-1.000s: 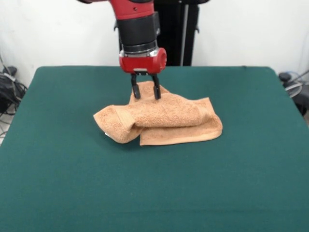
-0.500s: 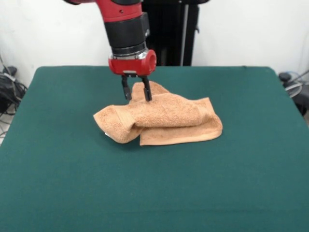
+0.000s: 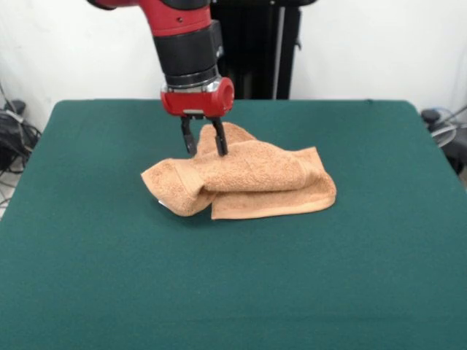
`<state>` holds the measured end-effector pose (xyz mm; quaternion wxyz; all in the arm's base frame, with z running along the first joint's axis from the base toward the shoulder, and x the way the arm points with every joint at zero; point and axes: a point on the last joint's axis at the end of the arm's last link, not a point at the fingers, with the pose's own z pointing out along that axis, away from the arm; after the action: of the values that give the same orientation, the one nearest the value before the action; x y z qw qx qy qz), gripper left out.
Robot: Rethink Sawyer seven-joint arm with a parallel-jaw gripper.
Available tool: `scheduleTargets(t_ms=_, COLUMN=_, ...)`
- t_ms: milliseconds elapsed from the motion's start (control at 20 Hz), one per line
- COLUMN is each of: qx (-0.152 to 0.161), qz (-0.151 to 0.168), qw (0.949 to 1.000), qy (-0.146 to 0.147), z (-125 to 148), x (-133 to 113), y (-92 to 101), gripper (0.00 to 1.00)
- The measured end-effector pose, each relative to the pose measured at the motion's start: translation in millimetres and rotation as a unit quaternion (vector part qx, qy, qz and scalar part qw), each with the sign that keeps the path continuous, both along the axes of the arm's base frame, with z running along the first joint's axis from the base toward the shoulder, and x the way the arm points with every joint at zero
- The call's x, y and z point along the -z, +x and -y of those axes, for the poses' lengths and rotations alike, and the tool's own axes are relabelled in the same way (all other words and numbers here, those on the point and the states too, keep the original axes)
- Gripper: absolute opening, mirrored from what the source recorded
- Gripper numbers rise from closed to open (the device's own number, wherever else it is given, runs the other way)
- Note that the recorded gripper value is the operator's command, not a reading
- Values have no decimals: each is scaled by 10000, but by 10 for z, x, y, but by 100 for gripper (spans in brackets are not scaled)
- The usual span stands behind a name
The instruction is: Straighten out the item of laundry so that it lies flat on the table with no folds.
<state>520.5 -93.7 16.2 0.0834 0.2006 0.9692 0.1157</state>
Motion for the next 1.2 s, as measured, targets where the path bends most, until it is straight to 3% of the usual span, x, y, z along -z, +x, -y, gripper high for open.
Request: scheduleTargets(t_ms=1200, qx=-343, qz=104, qw=9993, qy=82, z=6, x=299, y=-29, gripper=100)
